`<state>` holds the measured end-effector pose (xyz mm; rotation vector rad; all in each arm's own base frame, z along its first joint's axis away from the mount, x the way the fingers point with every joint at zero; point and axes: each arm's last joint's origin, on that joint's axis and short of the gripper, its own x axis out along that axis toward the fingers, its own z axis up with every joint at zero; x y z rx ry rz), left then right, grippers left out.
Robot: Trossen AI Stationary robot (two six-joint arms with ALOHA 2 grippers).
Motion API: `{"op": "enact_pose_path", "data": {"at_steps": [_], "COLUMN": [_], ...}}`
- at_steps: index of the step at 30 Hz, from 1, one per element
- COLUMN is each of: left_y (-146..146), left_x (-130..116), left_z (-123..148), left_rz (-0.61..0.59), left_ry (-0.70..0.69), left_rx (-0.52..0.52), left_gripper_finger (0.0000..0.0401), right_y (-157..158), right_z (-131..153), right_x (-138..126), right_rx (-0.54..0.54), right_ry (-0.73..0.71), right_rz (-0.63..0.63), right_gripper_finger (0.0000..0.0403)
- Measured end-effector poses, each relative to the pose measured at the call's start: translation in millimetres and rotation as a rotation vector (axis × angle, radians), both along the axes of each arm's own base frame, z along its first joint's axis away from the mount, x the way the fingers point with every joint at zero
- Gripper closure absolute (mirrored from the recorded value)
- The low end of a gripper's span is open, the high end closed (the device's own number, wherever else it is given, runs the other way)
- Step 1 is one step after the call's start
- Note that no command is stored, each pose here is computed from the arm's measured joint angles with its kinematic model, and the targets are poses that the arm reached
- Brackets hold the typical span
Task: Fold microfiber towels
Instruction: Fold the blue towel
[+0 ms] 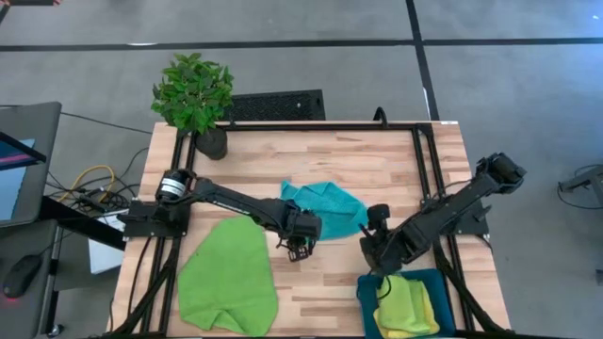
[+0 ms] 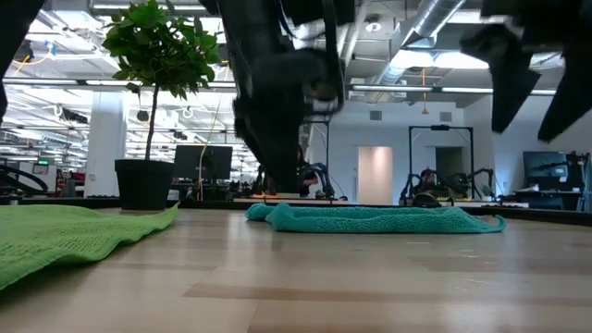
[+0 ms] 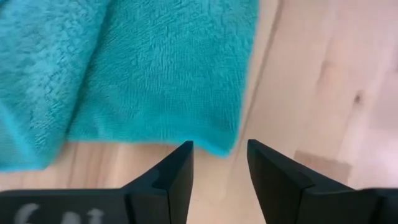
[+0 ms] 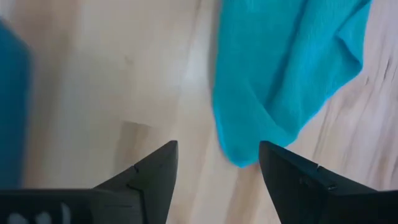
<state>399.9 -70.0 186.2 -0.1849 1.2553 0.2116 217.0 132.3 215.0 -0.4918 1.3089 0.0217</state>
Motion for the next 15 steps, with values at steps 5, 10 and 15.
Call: {"op": "enact_pose_path", "data": {"at_steps": [5,10,15], "left_y": [-12.8,-24.9,-32.5], "left_x": [-10.5,-18.3,-21.0], "left_z": [18.7,28.4,31.0], "left_rz": [0.007,0.005,0.007], "left_ry": [-0.036,-0.054,-0.067], "left_rx": [0.086,0.111,0.104], "left_gripper_finger": [0.0257,0.0257,0.0258], "right_y": [-23.6,-42.9,-55.9], "right_z": [-23.0,-41.0,-51.6], "right_x": [-2.6,-0.8,1.7], "right_rx": [-0.042,-0.014,0.02], "right_ry": [0.067,0.101,0.129], "right_rz": [-0.073,-0.099,-0.054], "right_gripper_finger": [0.0154,0.0154,0.0154]}}
